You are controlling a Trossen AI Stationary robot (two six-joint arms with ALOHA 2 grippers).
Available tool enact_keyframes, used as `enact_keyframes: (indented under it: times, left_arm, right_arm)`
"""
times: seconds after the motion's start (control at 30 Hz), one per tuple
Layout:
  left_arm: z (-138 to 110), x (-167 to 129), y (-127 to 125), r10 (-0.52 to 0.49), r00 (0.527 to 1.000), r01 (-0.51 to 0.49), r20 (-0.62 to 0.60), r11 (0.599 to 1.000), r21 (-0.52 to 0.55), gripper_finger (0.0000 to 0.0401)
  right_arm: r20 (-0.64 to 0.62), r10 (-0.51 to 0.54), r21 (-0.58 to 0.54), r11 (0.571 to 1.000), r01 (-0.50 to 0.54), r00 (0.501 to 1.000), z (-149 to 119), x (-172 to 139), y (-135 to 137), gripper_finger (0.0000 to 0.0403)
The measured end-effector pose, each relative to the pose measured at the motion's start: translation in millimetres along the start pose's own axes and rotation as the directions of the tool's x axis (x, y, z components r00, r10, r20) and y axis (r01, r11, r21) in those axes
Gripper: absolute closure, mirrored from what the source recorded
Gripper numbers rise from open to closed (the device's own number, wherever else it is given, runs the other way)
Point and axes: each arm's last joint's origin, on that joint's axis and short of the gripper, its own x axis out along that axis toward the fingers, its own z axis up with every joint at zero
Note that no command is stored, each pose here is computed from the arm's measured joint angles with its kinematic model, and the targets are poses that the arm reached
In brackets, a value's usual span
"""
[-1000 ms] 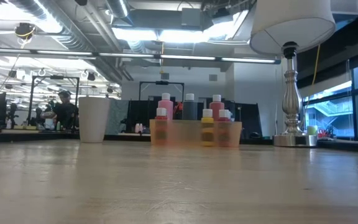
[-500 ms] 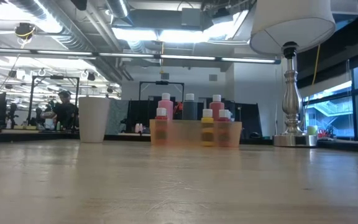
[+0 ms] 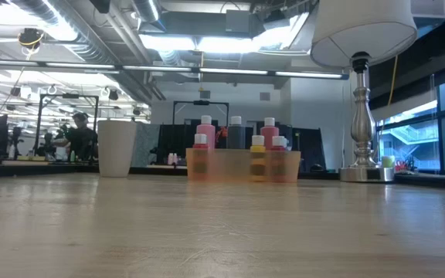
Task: Pick & Place Paint Supplies
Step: Put the light yellow paint bottle into the orange bin
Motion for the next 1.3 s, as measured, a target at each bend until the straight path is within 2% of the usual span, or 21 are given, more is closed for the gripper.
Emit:
enact_keyframes:
  times: [0.1,0.27,0.53,0.73,0.9,1.3]
  left_arm:
    - [-1.3,2.2,0.9,0.009,1.0,-0.009,-0.01,1.0,0.002,0.0191]
    - [-4.2,6.8,2.9,0.026,0.999,-0.026,-0.031,1.0,0.006,0.0191]
    - [-8.9,14.1,2.5,0.024,0.998,-0.023,-0.063,1.0,0.01,0.0191]
    - [-7.7,15.8,2.1,0.022,0.999,-0.021,-0.048,1.0,0.008,0.0191]
    - [-5.7,15.9,2.0,0.019,0.999,-0.019,-0.027,1.0,0.005,0.0191]
    - [-5.1,15.9,2.0,0.019,1.0,-0.02,-0.021,1.0,-0.023,0.0191]
  right_arm:
    - [0.007,0.043,-0.028,0.999,-0.042,0.999,-1.5,0.3,3.4,0.0144]
    - [0.007,0.034,-0.053,0.998,-0.033,0.999,-5.3,3.9,8.3,0.0144]
    - [0.026,0.004,-0.009,1.0,-0.004,1.0,-8.6,9.0,12.7,0.0145]
    - [0.03,-0.003,-0.021,1.0,0.003,1.0,-9.1,9.5,11.4,0.015]
    - [0.019,-0.024,-0.037,0.999,0.025,1.0,-6.6,23.7,9.1,0.0151]
    - [-0.036,-0.006,-0.042,0.999,0.004,0.999,-6.9,54.7,11.7,0.0151]
